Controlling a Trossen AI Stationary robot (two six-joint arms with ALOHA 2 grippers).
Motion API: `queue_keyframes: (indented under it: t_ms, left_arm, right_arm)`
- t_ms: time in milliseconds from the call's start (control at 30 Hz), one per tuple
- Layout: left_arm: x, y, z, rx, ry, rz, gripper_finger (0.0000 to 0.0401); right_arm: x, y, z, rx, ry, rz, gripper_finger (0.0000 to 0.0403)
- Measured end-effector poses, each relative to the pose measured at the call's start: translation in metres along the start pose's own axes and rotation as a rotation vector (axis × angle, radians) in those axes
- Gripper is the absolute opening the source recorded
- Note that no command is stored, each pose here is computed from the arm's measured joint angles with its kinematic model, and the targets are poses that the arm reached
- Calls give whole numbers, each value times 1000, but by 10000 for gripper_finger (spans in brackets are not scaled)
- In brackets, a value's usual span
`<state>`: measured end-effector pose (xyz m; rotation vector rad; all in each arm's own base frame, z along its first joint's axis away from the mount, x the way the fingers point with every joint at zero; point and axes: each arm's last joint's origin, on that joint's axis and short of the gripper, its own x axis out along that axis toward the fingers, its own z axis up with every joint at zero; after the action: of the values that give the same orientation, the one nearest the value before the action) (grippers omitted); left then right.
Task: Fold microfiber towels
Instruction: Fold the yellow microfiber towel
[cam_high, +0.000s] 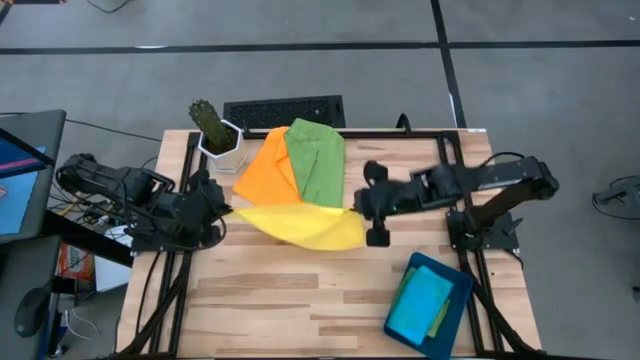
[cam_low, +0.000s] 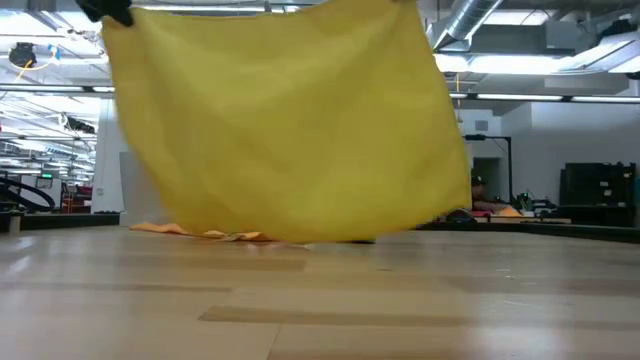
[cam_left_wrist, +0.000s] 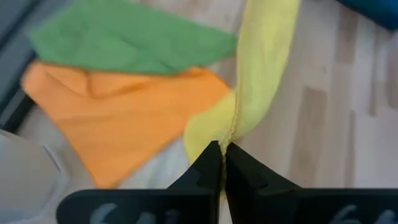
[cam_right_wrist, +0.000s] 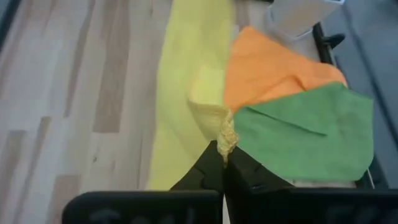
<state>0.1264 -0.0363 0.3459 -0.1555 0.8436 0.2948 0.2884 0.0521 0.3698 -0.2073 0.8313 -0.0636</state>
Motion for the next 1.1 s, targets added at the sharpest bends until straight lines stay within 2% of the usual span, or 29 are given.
queue_keyframes:
  t_ms: [100,200,467,567,667,833,1000,1100]
  left_arm:
    - [0,1,-3,12,30,11,0]
    - [0,2,3,59,31,75,0]
    - [-17,12,41,121,0,324,0]
    - [-22,13,48,133,16,376,0]
    - [-16,9,48,121,66,354,0]
    - [10,-14,30,104,200,243,0]
    - [34,-52,-3,56,250,123,0]
    - [43,-80,-27,-4,248,29,0]
  right_arm:
    - [18,9,-18,-5,-66,-49,16]
    - [37,7,-30,-26,-143,-97,20]
    - [42,-35,-28,-32,-270,-347,21]
    - [40,-45,-27,-31,-287,-377,14]
    - [44,-43,-29,-9,-269,-333,17]
    - [65,-8,-44,42,-171,-179,29]
    - [83,53,-68,81,-110,-41,18]
    - [82,91,-82,115,-88,-1,16]
